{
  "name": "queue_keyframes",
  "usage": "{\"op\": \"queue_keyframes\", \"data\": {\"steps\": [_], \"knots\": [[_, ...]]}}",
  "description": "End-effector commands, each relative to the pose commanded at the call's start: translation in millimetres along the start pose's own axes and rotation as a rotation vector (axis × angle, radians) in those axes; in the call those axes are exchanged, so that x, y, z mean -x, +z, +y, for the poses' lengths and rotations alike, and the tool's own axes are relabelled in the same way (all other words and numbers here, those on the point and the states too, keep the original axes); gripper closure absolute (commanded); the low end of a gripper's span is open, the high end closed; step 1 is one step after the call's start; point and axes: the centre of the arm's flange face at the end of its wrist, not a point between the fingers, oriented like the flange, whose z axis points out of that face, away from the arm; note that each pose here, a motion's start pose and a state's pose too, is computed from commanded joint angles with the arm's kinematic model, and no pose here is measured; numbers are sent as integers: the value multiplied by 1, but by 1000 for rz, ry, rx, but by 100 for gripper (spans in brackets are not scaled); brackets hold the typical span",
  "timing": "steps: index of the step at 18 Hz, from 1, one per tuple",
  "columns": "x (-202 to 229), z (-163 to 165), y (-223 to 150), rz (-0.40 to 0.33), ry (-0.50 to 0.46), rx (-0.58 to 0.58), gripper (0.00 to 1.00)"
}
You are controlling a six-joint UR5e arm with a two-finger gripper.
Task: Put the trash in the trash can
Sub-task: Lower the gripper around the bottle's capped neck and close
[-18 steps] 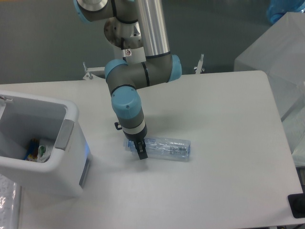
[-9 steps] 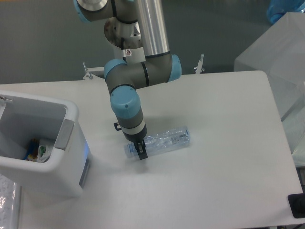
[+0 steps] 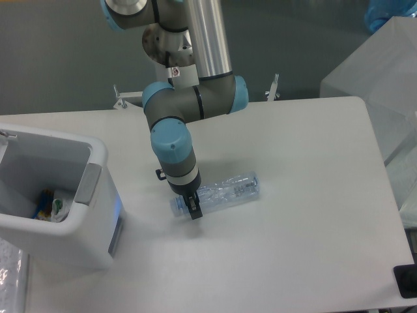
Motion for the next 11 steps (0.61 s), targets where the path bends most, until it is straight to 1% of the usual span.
{"op": "queue_keyframes", "data": {"steps": [6, 8, 11], "knots": [[0, -1, 2, 3, 0, 0, 22], [0, -1, 2, 3, -3, 0, 33], [1, -1, 0, 0, -6, 0, 39]]}}
